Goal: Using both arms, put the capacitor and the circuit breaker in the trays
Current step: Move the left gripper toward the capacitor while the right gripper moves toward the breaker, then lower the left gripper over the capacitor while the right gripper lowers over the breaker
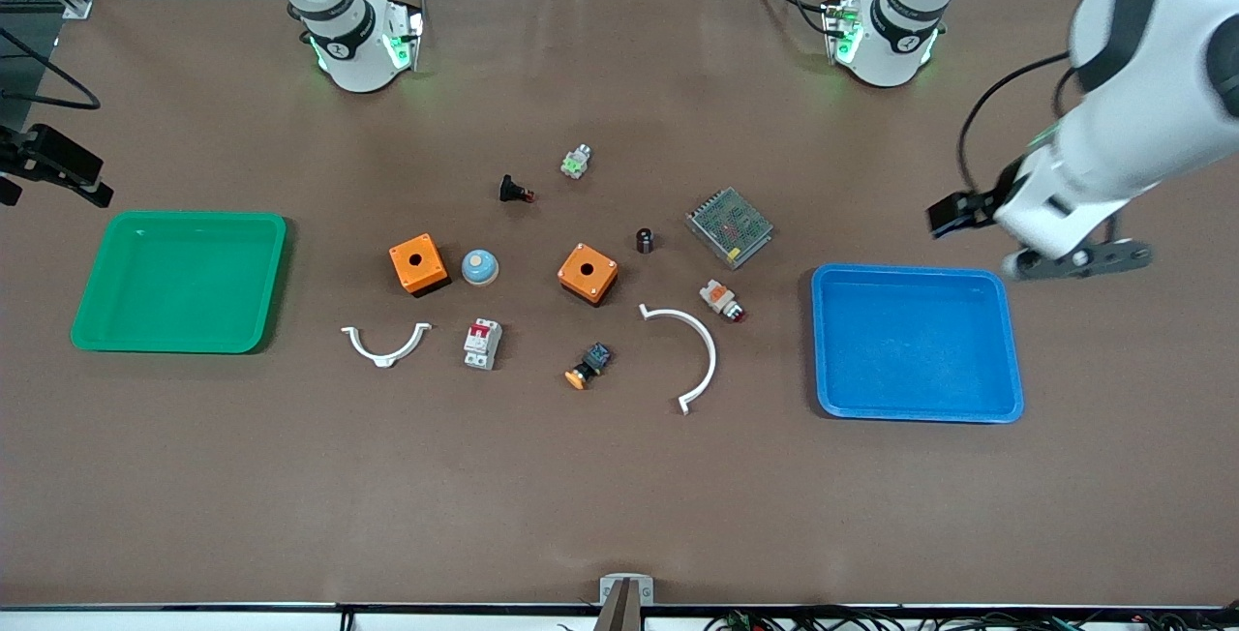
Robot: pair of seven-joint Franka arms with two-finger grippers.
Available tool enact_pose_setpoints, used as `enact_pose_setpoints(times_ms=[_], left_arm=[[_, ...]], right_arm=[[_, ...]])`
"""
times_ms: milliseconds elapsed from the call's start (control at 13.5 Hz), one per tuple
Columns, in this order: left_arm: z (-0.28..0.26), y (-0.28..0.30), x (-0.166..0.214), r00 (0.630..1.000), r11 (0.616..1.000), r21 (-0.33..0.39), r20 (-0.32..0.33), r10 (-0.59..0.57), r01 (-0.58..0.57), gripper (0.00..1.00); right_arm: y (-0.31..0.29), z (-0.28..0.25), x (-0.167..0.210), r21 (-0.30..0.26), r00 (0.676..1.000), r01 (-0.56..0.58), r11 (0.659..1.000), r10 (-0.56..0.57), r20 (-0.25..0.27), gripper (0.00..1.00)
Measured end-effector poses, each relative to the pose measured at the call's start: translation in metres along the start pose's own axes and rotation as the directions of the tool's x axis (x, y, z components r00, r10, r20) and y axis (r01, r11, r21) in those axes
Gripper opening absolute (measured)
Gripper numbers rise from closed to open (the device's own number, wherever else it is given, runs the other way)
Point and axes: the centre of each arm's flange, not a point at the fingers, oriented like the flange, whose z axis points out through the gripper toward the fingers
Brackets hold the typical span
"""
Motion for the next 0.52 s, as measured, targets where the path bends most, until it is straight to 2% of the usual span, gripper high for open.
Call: enact_pose_setpoints(times_ms=[295, 517], left_arm=[[0.07, 0.104, 0.001, 0.981, 0.981, -0.029, -0.002, -0.193, 0.193, 1.0], [0.118, 0.169, -0.01, 0.944, 0.943, -0.053, -0.002, -0.329, 0.328, 1.0]], right_arm=[[-0.056, 0.028, 0.012, 0.013, 0.995, 0.085, 0.996, -0.086, 0.042, 1.0], [-0.102, 0.07, 0.024, 0.084, 0.984, 0.131, 0.988, -0.14, 0.109, 1.0]])
